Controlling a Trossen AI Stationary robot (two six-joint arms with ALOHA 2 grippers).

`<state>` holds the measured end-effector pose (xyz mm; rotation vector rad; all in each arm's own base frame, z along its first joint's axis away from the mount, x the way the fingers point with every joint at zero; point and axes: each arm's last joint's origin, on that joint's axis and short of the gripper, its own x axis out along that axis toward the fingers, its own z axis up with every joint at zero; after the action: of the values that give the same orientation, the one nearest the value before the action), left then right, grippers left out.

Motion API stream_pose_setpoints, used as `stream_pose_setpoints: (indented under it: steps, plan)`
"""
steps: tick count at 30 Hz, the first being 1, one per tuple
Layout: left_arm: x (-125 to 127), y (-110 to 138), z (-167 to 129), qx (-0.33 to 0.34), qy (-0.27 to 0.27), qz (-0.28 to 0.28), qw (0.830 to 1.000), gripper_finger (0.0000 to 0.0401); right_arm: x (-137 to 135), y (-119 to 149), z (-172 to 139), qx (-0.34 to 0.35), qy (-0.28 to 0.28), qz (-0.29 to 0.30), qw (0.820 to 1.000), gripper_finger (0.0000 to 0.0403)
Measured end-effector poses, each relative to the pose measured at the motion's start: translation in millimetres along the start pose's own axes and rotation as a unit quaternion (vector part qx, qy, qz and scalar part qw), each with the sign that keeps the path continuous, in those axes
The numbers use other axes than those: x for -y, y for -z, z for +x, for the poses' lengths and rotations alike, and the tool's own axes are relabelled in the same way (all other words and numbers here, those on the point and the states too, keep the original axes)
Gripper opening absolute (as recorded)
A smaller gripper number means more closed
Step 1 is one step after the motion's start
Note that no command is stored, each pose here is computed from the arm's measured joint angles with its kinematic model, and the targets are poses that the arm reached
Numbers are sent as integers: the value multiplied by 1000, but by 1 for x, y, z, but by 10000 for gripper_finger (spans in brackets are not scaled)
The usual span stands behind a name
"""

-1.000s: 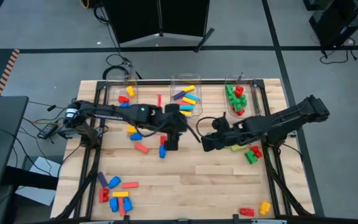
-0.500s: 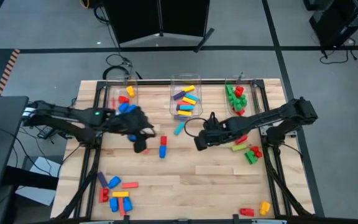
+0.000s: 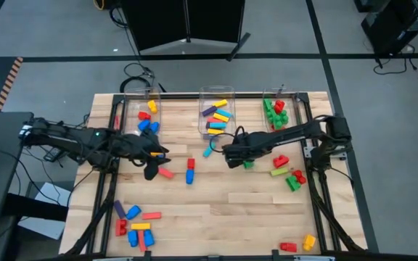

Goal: Sort blocks by size
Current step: Put the green 2 stud game piece into the right transparent bin

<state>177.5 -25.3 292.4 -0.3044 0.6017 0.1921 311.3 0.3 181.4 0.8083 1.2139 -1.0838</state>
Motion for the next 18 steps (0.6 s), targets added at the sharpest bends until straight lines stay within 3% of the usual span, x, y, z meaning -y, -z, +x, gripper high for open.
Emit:
stream_pose_setpoints:
  steps: [4, 8, 11, 15, 18]
  plan:
    - [1, 0, 4, -2, -2, -2, 1000, 193, 5, 1, 18, -30, 21, -18, 999, 295]
    - [3, -3, 7, 11, 2, -6, 1000, 193, 10, 6, 41, -43, -24, -13, 999, 297]
    - [4, -5, 7, 21, 5, -4, 1000, 193, 15, 9, 52, -52, -55, -5, 997, 265]
    - [5, -8, 7, 34, 10, 25, 999, 193, 18, 12, 53, -58, -56, -19, 997, 175]
    - [6, -9, 6, 43, 12, 43, 998, 193, 21, 14, 45, -50, -61, -52, 996, 176]
